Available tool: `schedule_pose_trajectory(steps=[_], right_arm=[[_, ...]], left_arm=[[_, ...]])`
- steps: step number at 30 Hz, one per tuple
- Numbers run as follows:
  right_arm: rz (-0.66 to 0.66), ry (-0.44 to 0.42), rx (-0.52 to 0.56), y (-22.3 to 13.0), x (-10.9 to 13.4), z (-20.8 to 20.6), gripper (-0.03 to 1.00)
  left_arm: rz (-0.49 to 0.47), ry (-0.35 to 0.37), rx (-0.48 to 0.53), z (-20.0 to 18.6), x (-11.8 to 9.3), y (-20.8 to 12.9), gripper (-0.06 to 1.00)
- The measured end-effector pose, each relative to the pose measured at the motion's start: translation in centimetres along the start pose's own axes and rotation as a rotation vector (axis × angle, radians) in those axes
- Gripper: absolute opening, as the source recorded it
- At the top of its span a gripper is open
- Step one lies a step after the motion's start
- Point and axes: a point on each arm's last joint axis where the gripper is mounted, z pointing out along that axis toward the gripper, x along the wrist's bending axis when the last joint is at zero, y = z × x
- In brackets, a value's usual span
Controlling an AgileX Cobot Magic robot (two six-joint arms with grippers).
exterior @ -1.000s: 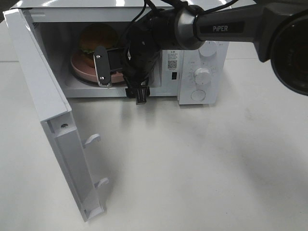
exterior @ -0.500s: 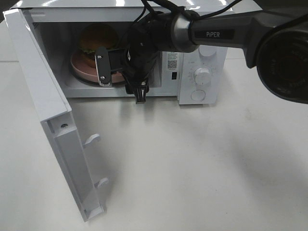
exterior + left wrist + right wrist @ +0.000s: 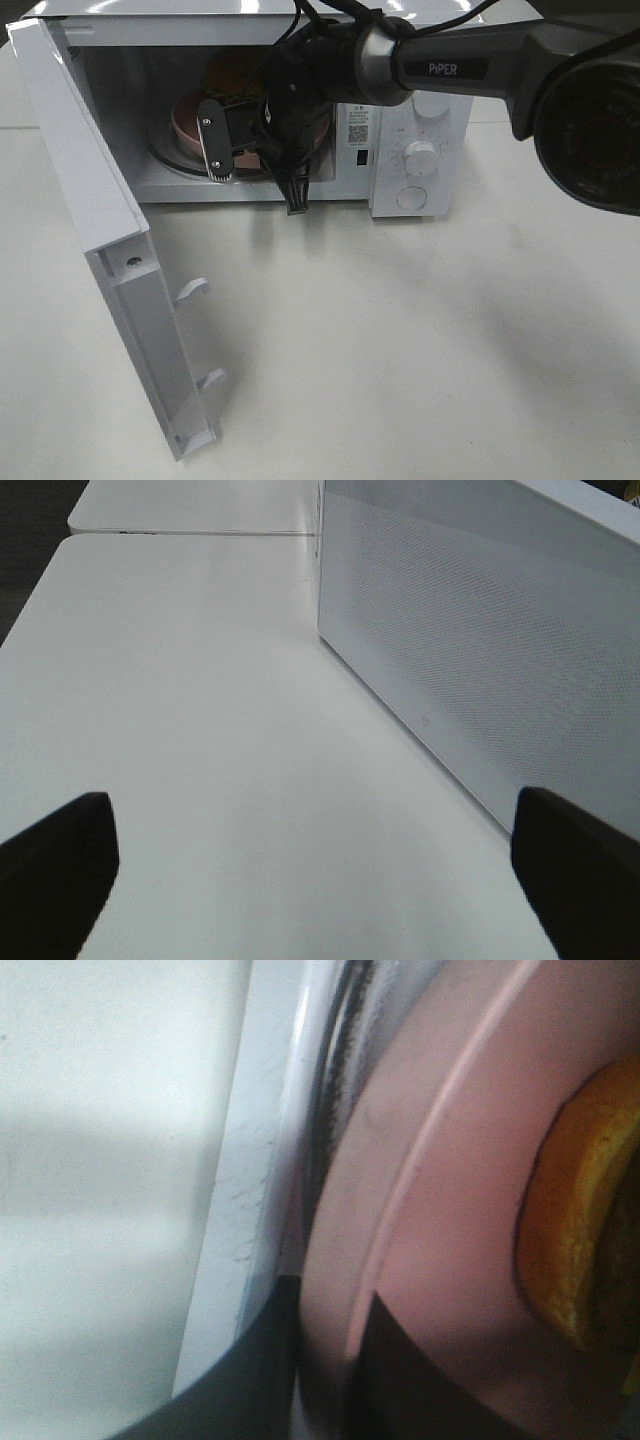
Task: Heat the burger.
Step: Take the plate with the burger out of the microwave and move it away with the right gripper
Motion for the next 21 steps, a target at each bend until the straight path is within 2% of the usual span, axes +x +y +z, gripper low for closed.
schedule_pose_trajectory(steps=[4,14,18,21], right_arm=[[-0.084,0.044,-0.011,0.3,0.3,-0.4,0.11],[-0.139,0.078,-0.02,0.7,1.0,-2.1,0.09],[-0.157,0.067,-0.021,0.3,1.5,-2.7,0.09],[-0.165,0.058,-0.038,-0.1,2.6,-3.2,0.09]], left_arm=[[0.0,0.0,0.0,0.0,0.0,0.0,0.99],[0.0,0.0,0.0,0.0,0.0,0.0,0.99],[0.0,0.0,0.0,0.0,0.0,0.0,0.99],[0.0,0.0,0.0,0.0,0.0,0.0,0.99]])
